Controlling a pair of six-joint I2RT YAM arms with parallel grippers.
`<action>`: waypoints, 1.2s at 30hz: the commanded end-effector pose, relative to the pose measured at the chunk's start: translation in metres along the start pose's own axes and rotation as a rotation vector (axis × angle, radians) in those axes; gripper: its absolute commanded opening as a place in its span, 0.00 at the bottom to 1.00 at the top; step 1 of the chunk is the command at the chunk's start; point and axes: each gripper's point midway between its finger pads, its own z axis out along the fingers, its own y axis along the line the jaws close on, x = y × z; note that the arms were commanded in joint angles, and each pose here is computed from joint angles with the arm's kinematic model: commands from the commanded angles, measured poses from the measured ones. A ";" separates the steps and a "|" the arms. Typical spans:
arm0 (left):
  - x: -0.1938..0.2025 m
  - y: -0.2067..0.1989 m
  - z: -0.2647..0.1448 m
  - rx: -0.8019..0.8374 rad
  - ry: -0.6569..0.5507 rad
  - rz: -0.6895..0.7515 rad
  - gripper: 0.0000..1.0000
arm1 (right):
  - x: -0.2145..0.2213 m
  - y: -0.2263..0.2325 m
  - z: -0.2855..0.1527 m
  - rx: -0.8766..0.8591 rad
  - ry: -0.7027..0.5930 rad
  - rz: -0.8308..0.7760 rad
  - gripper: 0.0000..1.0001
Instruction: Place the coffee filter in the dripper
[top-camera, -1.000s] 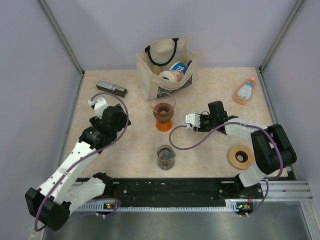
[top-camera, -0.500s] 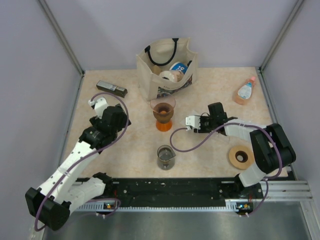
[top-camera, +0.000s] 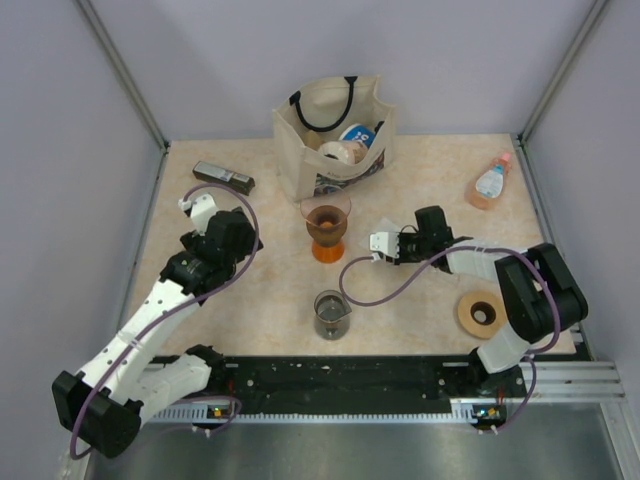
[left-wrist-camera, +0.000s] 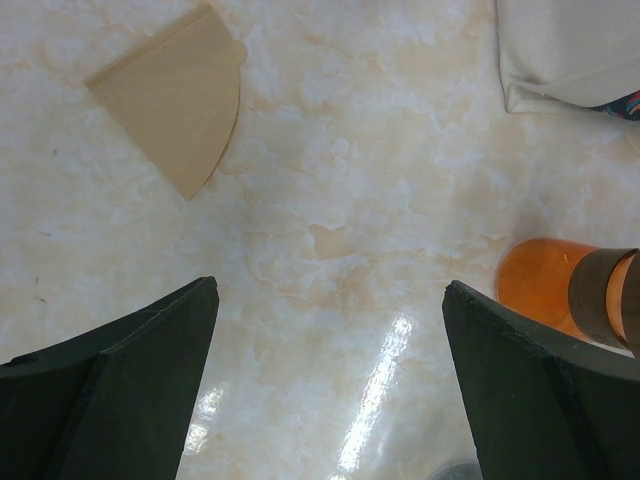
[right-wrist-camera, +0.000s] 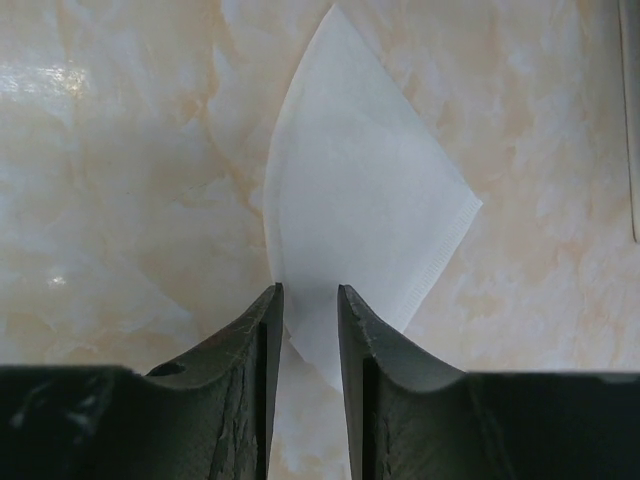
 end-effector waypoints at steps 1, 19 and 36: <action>-0.018 -0.007 -0.006 0.020 -0.041 -0.019 0.99 | -0.004 0.009 0.006 -0.029 -0.019 -0.015 0.24; -0.024 -0.010 -0.010 0.038 -0.059 -0.036 0.99 | -0.040 -0.038 -0.015 0.104 -0.115 0.080 0.00; -0.046 -0.024 -0.033 0.177 -0.122 -0.069 0.99 | -0.092 -0.152 -0.112 0.582 -0.228 0.204 0.00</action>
